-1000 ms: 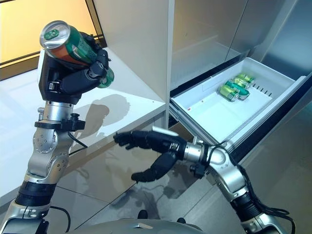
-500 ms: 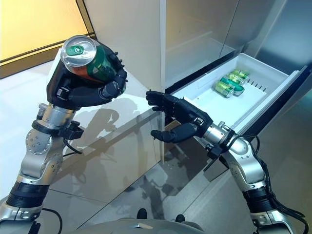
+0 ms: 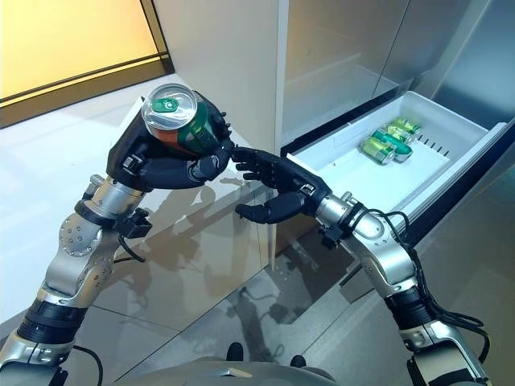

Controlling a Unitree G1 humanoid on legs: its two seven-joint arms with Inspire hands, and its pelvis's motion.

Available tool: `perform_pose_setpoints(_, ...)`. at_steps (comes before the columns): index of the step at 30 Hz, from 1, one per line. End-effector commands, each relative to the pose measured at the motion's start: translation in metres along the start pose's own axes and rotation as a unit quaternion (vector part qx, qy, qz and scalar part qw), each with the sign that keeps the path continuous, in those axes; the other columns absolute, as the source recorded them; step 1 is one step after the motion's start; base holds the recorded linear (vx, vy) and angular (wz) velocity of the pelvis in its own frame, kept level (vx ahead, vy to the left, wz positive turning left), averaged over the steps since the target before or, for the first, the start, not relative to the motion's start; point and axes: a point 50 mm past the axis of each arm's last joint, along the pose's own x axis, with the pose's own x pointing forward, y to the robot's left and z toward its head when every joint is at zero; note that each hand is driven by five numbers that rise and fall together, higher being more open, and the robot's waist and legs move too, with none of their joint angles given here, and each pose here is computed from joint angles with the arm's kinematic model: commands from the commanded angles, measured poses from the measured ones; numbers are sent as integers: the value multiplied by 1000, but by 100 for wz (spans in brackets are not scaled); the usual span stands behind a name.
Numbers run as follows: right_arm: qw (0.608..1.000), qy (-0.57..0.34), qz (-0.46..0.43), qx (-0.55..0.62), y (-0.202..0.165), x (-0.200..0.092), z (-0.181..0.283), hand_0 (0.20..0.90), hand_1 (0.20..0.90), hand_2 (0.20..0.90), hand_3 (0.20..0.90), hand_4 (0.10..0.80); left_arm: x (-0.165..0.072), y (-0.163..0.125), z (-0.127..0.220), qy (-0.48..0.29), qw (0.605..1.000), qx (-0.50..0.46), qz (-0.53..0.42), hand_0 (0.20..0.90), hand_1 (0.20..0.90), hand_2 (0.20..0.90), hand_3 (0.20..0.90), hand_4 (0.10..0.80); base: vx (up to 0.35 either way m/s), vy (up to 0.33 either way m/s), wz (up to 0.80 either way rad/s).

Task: Put drinks into fridge and close the fridge

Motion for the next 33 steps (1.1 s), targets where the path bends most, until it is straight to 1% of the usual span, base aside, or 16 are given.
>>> perform_pose_setpoints(1,991,-123,21,-38,-4,27,58,900,900,900,900,800,37,2,53,-163,986,-1,-31,300,300,300,200,100,16,0,7)
perform_pose_setpoints(16,986,-145,55,-55,8,44,81,900,900,900,900,800,45,-7,47,-146,987,-21,-60,300,300,300,200,100,9,-2,1)
perform_pose_setpoints(33,985,-143,91,-43,21,56,85,900,900,900,900,800,52,-18,43,-138,985,-59,-85,300,300,300,200,100,6,0,0)
